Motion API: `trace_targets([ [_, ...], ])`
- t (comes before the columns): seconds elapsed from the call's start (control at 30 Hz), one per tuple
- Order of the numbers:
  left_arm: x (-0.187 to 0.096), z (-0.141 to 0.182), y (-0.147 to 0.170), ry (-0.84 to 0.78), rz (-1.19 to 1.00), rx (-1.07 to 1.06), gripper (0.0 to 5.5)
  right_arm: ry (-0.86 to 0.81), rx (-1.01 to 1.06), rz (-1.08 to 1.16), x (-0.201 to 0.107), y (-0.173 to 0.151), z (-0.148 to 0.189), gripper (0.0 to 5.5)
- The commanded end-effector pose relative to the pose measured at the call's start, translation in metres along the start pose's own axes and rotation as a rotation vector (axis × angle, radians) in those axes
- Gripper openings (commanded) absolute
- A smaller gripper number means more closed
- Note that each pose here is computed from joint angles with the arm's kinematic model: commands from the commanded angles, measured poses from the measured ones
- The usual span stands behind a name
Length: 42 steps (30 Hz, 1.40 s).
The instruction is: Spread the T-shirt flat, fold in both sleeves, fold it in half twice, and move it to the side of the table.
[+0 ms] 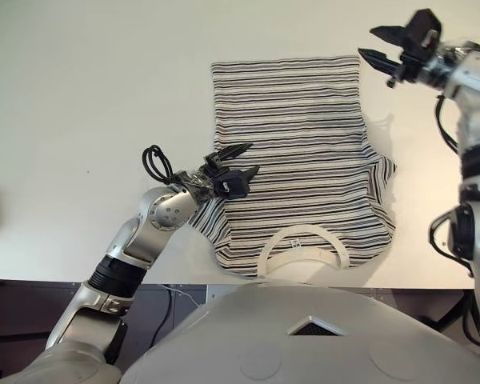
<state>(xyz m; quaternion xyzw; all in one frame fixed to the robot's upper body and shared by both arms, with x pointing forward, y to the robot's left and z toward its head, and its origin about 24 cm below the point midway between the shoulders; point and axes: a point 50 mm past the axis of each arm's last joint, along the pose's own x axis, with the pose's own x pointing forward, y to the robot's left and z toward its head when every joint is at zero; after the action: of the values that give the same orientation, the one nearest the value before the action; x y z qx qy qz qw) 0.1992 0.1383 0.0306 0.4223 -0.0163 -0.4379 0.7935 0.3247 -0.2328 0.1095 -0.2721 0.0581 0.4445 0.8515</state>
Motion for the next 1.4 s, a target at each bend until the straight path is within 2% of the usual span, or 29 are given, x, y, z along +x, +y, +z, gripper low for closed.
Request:
trace_targets([
  [0.03,-0.013,-0.030,-0.008,0.192,-0.068,0.043,2.49,0.221,0.044,0.445,-0.097,0.047,-0.010,1.61],
  [0.1,-0.016,-0.036,-0.006,0.220,-0.068,0.050,2.49,0.278,0.054,0.497,-0.108,0.057,-0.013,1.61],
  [0.2,-0.017,-0.041,0.000,0.239,-0.063,0.076,2.49,0.288,0.049,0.521,-0.108,0.063,-0.010,1.61],
  [0.5,-0.011,-0.030,0.014,0.185,-0.042,0.105,2.49,0.212,0.035,0.481,-0.074,0.084,-0.011,1.61],
  [0.63,-0.008,-0.023,0.020,0.159,-0.020,0.095,2.49,0.221,0.044,0.479,-0.060,0.102,-0.021,1.61],
  [0.87,-0.012,-0.022,0.022,0.160,-0.035,0.104,2.49,0.359,-0.054,0.488,-0.063,0.115,-0.049,1.61],
  [1.07,-0.020,-0.033,0.018,0.203,-0.081,0.153,2.49,0.482,-0.185,0.490,-0.081,0.098,-0.060,1.61],
  [1.23,-0.026,-0.052,0.007,0.252,-0.091,0.173,2.49,0.445,-0.178,0.514,-0.089,0.085,-0.048,1.61],
  [1.3,-0.023,-0.045,0.010,0.195,-0.030,0.152,2.49,0.391,-0.148,0.535,-0.089,0.086,-0.037,1.61],
  [1.4,-0.016,-0.016,0.034,0.007,0.144,0.156,2.49,0.334,-0.094,0.527,-0.090,0.083,-0.025,1.61],
])
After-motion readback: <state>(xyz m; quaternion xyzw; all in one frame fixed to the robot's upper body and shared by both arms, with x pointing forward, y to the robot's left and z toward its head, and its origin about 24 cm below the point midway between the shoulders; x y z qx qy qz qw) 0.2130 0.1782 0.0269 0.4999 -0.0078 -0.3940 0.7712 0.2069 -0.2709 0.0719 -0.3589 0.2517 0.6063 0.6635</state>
